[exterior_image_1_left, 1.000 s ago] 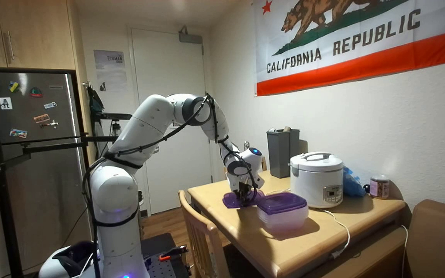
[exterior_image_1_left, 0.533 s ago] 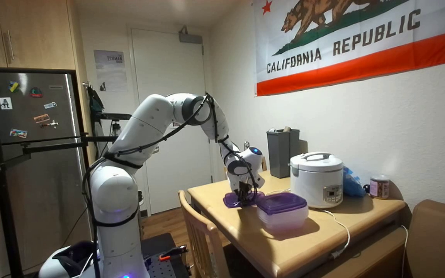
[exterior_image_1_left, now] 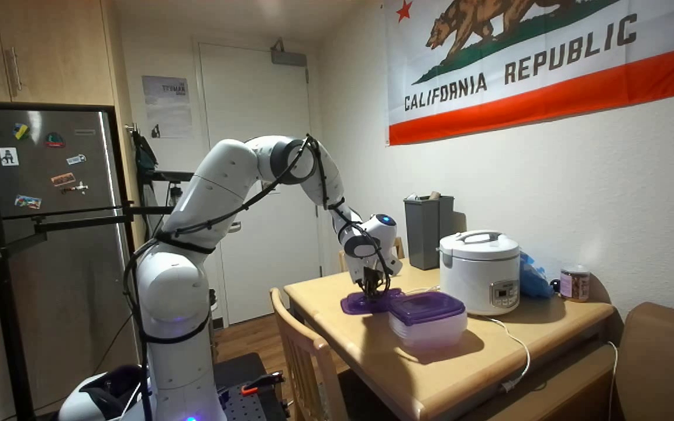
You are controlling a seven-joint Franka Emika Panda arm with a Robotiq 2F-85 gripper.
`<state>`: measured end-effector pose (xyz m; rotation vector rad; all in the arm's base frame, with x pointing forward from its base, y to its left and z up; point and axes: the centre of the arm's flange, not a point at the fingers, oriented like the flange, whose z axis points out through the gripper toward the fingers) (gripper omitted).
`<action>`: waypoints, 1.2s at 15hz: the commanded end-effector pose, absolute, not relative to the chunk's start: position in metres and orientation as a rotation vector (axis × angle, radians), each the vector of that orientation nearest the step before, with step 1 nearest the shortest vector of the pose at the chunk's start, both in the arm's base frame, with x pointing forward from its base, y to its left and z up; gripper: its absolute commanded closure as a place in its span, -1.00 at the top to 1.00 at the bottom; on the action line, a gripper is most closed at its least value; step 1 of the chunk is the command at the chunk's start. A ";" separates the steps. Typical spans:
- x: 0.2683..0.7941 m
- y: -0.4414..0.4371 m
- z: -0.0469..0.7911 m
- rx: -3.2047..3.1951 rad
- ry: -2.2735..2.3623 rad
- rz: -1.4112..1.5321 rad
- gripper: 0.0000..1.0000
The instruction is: Pick up two purple lids from the table and put them on top of the lunch box
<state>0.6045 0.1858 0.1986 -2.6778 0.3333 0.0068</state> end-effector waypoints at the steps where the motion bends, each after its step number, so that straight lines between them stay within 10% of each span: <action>1: 0.579 0.181 0.237 -2.688 0.341 -0.095 -0.97; 18: 0.470 0.108 0.364 -2.553 0.391 -0.512 -0.97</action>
